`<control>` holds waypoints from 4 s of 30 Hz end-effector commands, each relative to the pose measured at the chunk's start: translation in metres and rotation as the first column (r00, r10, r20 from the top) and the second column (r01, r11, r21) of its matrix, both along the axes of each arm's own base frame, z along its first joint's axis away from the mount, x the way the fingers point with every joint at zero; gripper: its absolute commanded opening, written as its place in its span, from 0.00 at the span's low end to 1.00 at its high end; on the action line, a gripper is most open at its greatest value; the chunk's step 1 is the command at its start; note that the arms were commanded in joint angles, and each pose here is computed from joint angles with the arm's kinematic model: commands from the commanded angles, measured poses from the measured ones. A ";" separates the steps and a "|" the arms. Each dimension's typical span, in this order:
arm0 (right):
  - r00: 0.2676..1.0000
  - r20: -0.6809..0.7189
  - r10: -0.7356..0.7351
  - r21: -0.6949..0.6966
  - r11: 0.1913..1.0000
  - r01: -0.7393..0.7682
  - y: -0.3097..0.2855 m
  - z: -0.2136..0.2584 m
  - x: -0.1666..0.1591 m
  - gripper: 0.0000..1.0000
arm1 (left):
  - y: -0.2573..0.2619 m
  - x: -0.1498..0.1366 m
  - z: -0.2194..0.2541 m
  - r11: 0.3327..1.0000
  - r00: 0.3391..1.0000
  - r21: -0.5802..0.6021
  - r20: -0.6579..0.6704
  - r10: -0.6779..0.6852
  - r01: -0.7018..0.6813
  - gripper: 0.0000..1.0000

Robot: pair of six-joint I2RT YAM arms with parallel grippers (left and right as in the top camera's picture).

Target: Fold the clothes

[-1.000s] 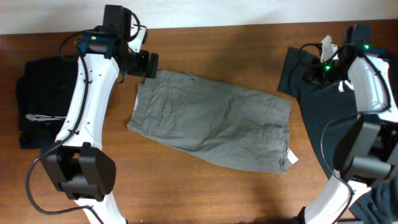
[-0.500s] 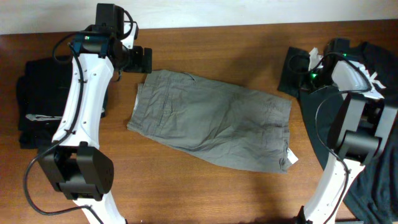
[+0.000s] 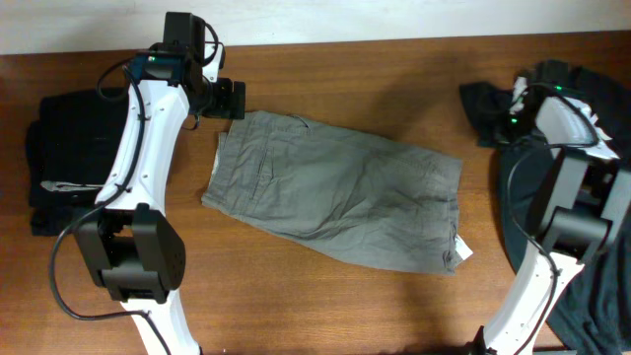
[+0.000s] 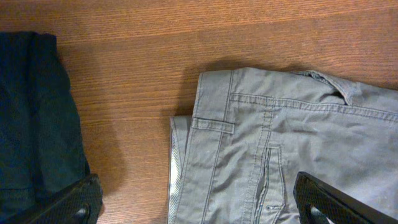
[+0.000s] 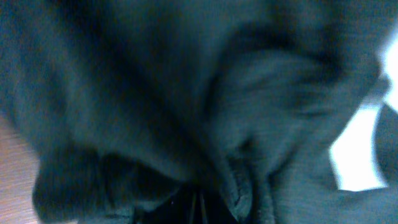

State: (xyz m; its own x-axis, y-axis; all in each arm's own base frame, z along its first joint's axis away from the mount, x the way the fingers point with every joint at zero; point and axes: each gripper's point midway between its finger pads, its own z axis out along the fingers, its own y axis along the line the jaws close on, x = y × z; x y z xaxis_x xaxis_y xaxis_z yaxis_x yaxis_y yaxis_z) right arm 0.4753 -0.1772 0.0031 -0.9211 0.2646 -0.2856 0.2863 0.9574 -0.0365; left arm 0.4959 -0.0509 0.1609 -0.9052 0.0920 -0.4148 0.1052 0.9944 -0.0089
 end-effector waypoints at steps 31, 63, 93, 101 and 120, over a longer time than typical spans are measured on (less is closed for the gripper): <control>0.932 -0.346 0.112 0.520 0.849 0.091 0.133 0.113 -0.080 0.58 | 0.009 0.003 0.000 1.000 1.000 -0.006 0.005 0.028 -0.028 0.99; 0.907 -0.389 0.164 0.481 0.875 0.048 0.176 0.044 -0.081 0.59 | -0.004 0.046 -0.065 0.998 1.000 -0.055 0.019 0.005 -0.004 0.99; 0.926 -0.339 0.167 0.476 0.879 0.015 0.175 0.029 -0.071 0.24 | -0.032 0.071 -0.133 0.978 0.991 -0.163 0.031 -0.129 0.132 0.99; 0.926 -0.339 0.167 0.476 0.879 0.015 0.175 0.029 -0.071 0.25 | -0.039 0.068 -0.141 0.969 0.989 -0.201 0.014 -0.145 0.145 0.89; 0.926 -0.339 0.167 0.476 0.879 0.015 0.175 0.029 -0.071 0.25 | -0.022 0.056 -0.135 0.959 0.993 -0.271 -0.055 -0.104 0.086 0.38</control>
State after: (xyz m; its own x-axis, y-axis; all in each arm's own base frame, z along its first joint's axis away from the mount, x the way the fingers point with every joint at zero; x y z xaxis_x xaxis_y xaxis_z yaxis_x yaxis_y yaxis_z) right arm 0.4050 -0.0030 0.0316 -0.9561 0.2068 0.2077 0.2677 0.9047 0.3314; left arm 0.5446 -0.0827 0.0162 -0.9270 0.1069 -0.3595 0.2122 0.9399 -0.2675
